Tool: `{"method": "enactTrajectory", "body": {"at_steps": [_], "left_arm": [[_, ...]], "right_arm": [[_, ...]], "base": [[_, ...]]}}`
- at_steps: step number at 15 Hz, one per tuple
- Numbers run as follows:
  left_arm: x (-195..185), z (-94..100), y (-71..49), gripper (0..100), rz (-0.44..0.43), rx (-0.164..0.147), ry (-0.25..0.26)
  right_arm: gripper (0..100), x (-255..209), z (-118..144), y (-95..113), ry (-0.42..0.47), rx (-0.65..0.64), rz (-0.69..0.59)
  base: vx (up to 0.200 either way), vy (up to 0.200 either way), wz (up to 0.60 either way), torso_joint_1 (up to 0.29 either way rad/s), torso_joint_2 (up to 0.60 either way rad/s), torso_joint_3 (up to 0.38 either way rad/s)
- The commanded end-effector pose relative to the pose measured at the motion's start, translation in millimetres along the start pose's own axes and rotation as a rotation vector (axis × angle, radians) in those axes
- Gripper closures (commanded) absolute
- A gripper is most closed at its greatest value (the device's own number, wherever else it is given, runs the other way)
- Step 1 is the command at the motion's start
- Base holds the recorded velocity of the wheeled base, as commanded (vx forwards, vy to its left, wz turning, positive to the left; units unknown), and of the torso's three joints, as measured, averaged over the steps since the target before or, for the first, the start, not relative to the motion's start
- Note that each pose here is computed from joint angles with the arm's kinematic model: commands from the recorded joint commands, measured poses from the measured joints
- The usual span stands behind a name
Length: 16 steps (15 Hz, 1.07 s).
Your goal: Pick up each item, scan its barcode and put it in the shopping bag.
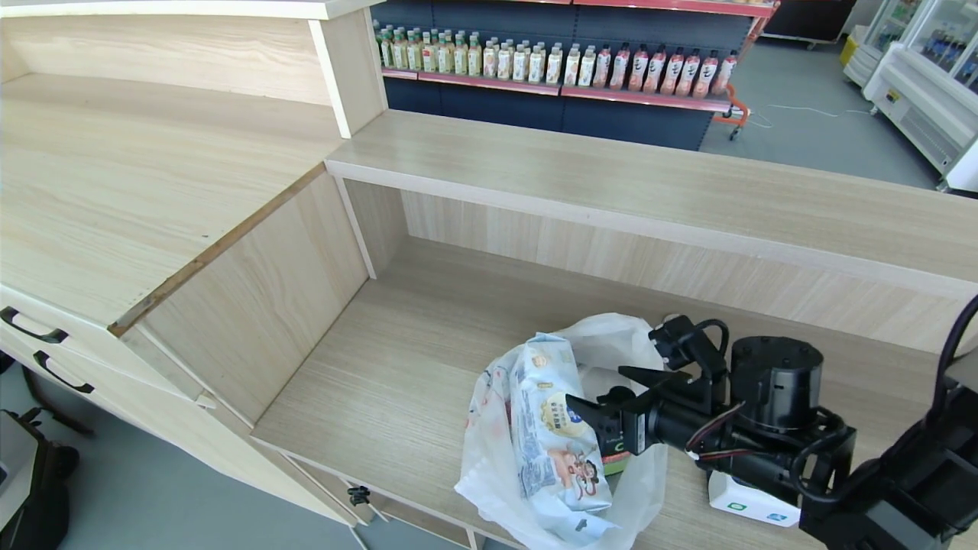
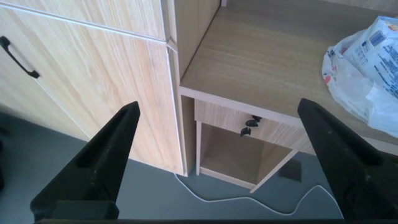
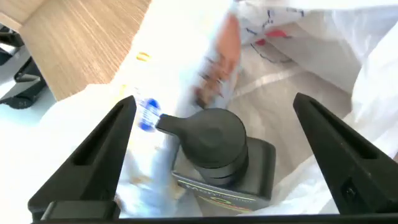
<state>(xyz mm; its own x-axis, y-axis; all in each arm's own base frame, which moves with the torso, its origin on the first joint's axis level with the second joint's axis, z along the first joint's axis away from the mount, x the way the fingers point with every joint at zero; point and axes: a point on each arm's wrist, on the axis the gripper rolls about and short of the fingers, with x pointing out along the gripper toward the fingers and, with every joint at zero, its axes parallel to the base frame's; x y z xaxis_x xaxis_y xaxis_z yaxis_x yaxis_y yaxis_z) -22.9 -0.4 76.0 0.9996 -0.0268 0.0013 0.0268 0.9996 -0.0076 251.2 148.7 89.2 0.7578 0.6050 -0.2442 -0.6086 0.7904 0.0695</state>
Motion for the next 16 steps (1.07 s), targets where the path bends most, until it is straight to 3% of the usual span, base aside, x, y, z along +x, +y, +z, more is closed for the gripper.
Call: {"method": "enactTrajectory", "body": {"at_steps": [1,5,9,12,16], "left_arm": [[0.0,-0.1,0.0,0,0.001,0.0,0.0],[0.0,-0.1,0.0,0,0.001,0.0,0.0],[0.0,-0.1,0.0,0,0.001,0.0,0.0],[0.0,-0.1,0.0,0,0.001,0.0,0.0],[0.0,-0.1,0.0,0,0.001,0.0,0.0]], "right_arm": [[0,-12.1,19.9,0.3,-0.077,-0.022,0.014],[0,-24.7,37.7,1.7,-0.131,-0.043,0.02],[0,-69.9,73.6,7.1,-0.18,-0.139,0.0],[0,-166.8,96.1,2.4,-0.111,-0.213,-0.238],[0,-265.1,77.1,9.4,0.013,-0.11,-0.595]], "base": [[0.0,0.0,0.0,0.0,0.0,0.0],[0.0,0.0,0.0,0.0,0.0,0.0],[0.0,0.0,0.0,0.0,0.0,0.0],[0.0,0.0,0.0,0.0,0.0,0.0],[0.0,0.0,0.0,0.0,0.0,0.0]]}}
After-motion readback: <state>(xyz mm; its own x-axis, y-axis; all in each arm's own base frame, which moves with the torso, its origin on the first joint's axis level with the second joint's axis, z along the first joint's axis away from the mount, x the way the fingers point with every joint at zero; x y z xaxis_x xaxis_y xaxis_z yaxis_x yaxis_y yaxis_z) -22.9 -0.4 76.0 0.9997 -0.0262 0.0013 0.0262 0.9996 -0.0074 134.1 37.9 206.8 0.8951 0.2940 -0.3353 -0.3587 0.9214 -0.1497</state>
